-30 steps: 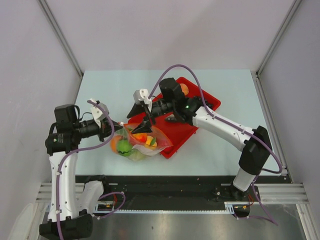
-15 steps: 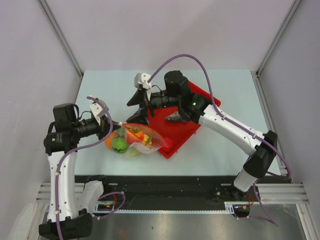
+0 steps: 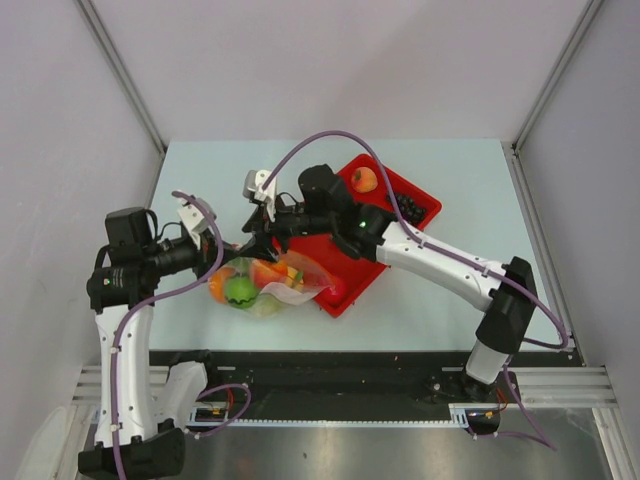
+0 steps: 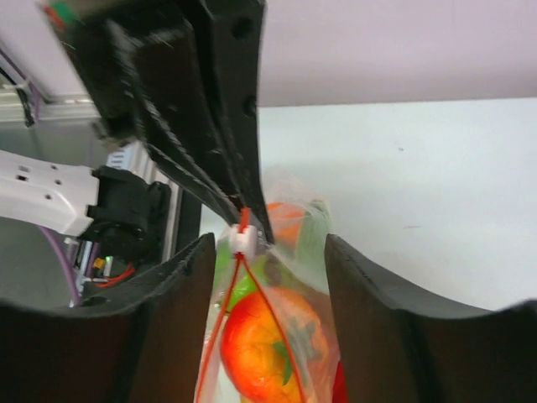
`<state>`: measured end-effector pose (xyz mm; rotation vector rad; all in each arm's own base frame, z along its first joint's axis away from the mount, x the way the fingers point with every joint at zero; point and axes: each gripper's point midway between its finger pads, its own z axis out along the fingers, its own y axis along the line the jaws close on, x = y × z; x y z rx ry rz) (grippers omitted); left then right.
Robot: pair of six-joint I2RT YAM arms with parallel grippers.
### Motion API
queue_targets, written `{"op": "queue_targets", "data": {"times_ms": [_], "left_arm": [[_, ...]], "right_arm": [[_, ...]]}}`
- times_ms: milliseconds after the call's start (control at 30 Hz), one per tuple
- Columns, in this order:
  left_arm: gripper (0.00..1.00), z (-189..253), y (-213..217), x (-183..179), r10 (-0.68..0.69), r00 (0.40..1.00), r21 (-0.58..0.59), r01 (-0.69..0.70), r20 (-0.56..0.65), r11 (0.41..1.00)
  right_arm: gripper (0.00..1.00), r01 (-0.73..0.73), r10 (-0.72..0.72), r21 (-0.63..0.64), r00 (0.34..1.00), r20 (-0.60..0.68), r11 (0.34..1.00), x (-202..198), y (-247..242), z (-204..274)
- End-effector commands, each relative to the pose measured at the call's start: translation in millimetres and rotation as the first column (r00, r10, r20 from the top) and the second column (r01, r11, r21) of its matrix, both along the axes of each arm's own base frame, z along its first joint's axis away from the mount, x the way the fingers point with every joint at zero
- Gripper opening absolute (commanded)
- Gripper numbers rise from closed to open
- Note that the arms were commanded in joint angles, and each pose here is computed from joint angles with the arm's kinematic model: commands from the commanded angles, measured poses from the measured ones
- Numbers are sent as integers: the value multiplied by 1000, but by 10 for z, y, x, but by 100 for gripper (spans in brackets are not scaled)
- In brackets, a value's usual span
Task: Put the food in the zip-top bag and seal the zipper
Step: Zip the zipper food storage bag at the center of the board.
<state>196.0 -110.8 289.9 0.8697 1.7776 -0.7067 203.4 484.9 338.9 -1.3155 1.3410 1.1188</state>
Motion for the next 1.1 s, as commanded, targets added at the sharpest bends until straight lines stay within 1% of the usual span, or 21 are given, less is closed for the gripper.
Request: {"op": "queue_targets", "data": {"times_ms": [0, 33, 100, 133, 200, 233, 300, 333, 367, 400, 500, 600, 700, 833, 933, 967, 1067], "left_arm": [[0, 216, -42, 9, -15, 997, -20, 16, 72, 1000], [0, 215, -41, 11, -14, 997, -22, 16, 70, 1000], [0, 220, -45, 13, -14, 997, -23, 16, 72, 1000], [0, 216, -46, 11, -11, 998, -28, 13, 66, 1000], [0, 205, -45, 17, -9, 998, -30, 11, 62, 1000], [0, 188, -48, 12, -9, 998, -33, 11, 56, 999], [0, 170, -44, 24, -5, 999, -34, 7, 46, 999], [0, 168, -44, 26, -4, 999, -36, 6, 42, 999], [0, 165, -43, 34, -4, 999, -36, 6, 40, 999], [0, 171, -39, 49, -2, 999, -36, 4, 43, 999], [0, 172, -39, 54, -2, 999, -37, 3, 41, 999], [0, 159, -35, 58, 0, 999, -36, 1, 36, 999], [0, 142, -32, 57, 2, 999, -34, -1, 32, 999], [0, 132, -32, 47, 2, 1000, -33, -1, 27, 999], [0, 104, -23, 54, 7, 1000, -29, -6, 20, 1000], [0, 103, -20, 51, 7, 1000, -27, -7, 19, 1000], [0, 124, -29, 49, 5, 1000, -32, -4, 25, 999]], "right_arm": [[55, 22, -24, 20, 998, 63, 1000, 122, 108, 37], [47, 19, -20, 22, 997, 68, 1000, 116, 115, 44], [39, 14, -16, 20, 997, 75, 1000, 106, 126, 28], [31, 15, -17, 21, 997, 80, 1000, 117, 124, 28], [24, 14, -16, 23, 996, 84, 1000, 118, 124, 21], [23, 14, -16, 24, 996, 85, 1000, 116, 121, 29], [31, 2, -5, 29, 996, 87, 1000, 89, 111, 47], [43, -5, 3, 29, 996, 86, 1000, 75, 112, 48], [46, -12, 9, 34, 996, 89, 999, 64, 100, 76], [47, -27, 24, 34, 996, 88, 999, 35, 108, 67], [46, -43, 38, 46, 995, 95, 998, 4, 102, 116], [39, -47, 42, 54, 994, 98, 997, -10, 94, 143], [42, -37, 32, 63, 996, 88, 997, -2, 86, 171], [36, -36, 29, 72, 995, 94, 997, 9, 76, 193], [41, -35, 28, 80, 995, 93, 996, 6, 64, 216], [39, -42, 34, 78, 995, 92, 996, -1, 70, 205], [23, -49, 42, 72, 994, 98, 996, -12, 64, 186]]}}
